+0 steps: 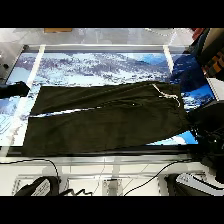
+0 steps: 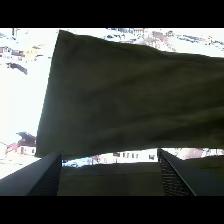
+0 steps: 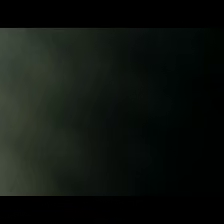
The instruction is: Fold the clothes and pants, and hang the long-sleeved shirts on hangers.
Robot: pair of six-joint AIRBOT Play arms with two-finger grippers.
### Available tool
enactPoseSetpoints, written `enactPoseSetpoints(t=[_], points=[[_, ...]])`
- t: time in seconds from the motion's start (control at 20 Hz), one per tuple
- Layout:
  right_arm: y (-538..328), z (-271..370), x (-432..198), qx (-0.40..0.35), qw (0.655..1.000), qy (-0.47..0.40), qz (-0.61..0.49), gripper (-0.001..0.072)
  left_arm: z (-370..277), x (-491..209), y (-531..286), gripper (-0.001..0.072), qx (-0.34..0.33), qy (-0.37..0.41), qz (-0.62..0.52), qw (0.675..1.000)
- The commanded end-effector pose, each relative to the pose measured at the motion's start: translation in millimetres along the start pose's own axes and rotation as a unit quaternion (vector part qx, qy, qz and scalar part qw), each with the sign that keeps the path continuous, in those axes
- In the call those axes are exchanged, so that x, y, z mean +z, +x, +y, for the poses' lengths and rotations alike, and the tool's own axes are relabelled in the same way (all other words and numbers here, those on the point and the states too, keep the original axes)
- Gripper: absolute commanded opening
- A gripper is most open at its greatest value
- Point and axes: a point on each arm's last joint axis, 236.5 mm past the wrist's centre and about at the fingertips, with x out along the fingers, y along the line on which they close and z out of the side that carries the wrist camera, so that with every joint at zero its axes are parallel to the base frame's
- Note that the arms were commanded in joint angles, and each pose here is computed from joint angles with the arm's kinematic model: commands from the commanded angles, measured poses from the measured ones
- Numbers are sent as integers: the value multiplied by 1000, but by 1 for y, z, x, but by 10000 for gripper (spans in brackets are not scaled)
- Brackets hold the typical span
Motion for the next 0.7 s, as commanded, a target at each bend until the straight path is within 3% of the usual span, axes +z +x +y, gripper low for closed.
enactPoseSetpoints(t=[0.0, 0.1, 0.2, 0.3, 0.4, 0.5, 0.6, 0.65], points=[[9, 8, -4, -9, 999, -31, 0, 422, 0, 0, 0, 638, 0, 0, 0, 1000], [14, 18, 2, -3, 999, -25, -20, 420, 0, 0, 0, 638, 0, 0, 0, 1000], [16, 24, 6, 2, 999, -17, -32, 325, 1, -1, 0, 637, 2, 1, 1, 1000], [16, 26, 4, 4, 999, -27, -28, 318, 3, -5, 3, 637, 7, 3, 7, 1000], [14, 29, 2, 7, 999, -33, -25, 149, 6, -15, 7, 638, 12, 6, 20, 1000], [8, 36, 3, 14, 999, -44, -29, 65, 13, -34, 10, 637, 24, 17, 54, 998], [-4, 44, 8, 14, 995, -88, -43, 30, 29, -63, 11, 635, 53, 31, 108, 992], [-11, 47, 11, 10, 993, -105, -52, 29, 39, -80, 11, 566, 66, 31, 135, 988]])
